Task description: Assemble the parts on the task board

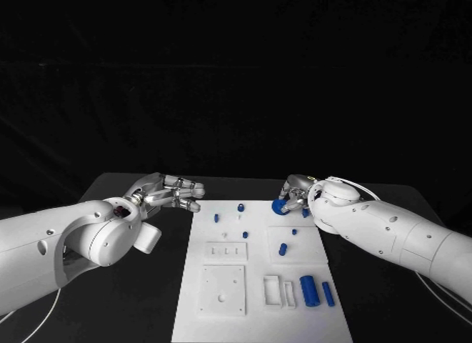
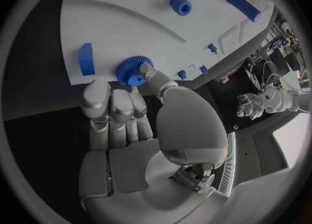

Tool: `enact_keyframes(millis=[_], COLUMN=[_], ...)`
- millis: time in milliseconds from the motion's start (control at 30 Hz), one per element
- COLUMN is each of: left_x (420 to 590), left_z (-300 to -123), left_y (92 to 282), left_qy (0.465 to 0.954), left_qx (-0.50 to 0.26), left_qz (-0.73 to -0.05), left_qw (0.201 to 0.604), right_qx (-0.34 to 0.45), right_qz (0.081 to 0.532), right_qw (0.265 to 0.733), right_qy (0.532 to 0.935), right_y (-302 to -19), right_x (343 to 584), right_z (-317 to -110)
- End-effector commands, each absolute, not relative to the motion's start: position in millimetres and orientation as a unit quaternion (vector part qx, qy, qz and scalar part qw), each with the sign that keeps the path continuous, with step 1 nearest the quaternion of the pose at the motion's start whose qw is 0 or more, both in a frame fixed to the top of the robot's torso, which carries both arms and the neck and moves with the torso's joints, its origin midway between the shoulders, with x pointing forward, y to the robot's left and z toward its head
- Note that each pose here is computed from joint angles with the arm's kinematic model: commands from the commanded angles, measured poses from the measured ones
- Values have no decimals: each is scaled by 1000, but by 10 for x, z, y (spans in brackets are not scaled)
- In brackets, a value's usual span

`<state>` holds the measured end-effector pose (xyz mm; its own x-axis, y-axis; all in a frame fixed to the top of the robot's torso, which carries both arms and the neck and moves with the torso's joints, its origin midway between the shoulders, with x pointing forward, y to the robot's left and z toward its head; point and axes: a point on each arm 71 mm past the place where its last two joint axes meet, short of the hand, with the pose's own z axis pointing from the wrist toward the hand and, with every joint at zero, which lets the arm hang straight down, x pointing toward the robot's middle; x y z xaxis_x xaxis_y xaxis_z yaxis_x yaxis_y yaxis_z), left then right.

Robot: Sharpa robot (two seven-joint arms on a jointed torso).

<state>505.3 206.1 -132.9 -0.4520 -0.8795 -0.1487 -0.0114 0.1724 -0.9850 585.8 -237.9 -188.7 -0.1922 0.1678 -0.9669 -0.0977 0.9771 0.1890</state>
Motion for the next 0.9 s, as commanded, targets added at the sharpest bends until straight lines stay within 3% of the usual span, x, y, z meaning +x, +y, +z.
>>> enact_keyframes(millis=[33, 600, 900], left_x=[5043, 5046, 5039], left_z=[-1319, -1318, -1317], left_y=[2041, 2054, 2013], left_qy=[656, 655, 656], left_qx=[-335, -336, -333], left_qz=[-550, -548, -550], left_qw=[394, 397, 394], right_qx=[4, -57, -93], right_qz=[90, 138, 154], right_qw=[657, 729, 731], right_qy=[749, 668, 658], right_y=[-2335, -1813, -1444], right_x=[5828, 5580, 5490], right_z=[-1896, -1558, -1596])
